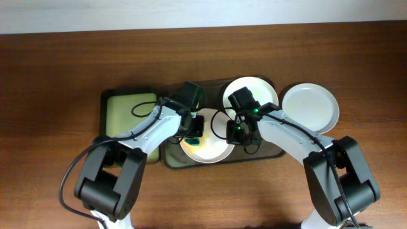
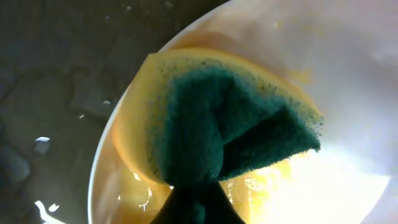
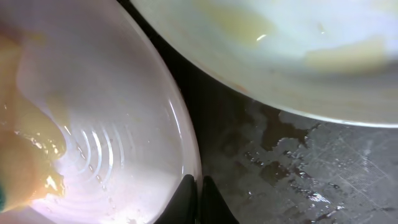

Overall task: Clean dirty plates on tray and stack at the side
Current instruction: 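Scrub the pink-tinged plate with the sponge in the left gripper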

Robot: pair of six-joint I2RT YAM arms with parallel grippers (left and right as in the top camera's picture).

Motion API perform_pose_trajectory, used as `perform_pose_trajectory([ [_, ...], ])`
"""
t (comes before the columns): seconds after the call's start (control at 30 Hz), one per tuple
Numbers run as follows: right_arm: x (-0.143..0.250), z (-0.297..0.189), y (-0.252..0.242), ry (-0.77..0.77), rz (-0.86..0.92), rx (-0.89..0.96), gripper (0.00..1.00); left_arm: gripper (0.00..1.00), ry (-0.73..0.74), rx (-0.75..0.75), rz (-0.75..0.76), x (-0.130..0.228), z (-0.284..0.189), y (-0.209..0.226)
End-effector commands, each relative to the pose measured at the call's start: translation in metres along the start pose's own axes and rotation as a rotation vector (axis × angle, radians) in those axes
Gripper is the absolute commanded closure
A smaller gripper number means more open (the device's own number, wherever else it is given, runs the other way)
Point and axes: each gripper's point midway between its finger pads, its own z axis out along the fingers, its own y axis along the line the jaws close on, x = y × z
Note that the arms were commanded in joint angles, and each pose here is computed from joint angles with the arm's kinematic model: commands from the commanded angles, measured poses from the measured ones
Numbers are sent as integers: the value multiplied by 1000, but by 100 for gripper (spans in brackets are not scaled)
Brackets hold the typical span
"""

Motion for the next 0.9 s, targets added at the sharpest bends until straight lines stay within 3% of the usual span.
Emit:
perform_pose_trajectory([
  [0.0,5,1,1,11,-16,-4,96,93,196,172,-17,44,43,-24],
  [0.07,5,1,2,10,-17,-4,96,96,233,308,-10,49,36,-45],
  [0.2,5,1,2,10,-20,-5,96,100,260,422,-24,49,26,-58],
  [0.23,5,1,2,10,-20,-5,96,100,271,564,-28,42,11,-66],
  [0.37,5,1,2,9,-20,-5,96,100,51,762,13,-7,-80,-63],
  [0.43,5,1,2,9,-20,-5,96,100,-46,709,28,-20,-102,-53],
  [0.5,5,1,2,9,-19,-5,96,100,-123,543,26,-30,-100,-32],
  [0.73,5,1,2,10,-19,-5,96,100,-84,151,61,-10,-55,-16],
  [0.87,5,1,2,10,-20,-5,96,100,-58,73,72,-7,-22,-16],
])
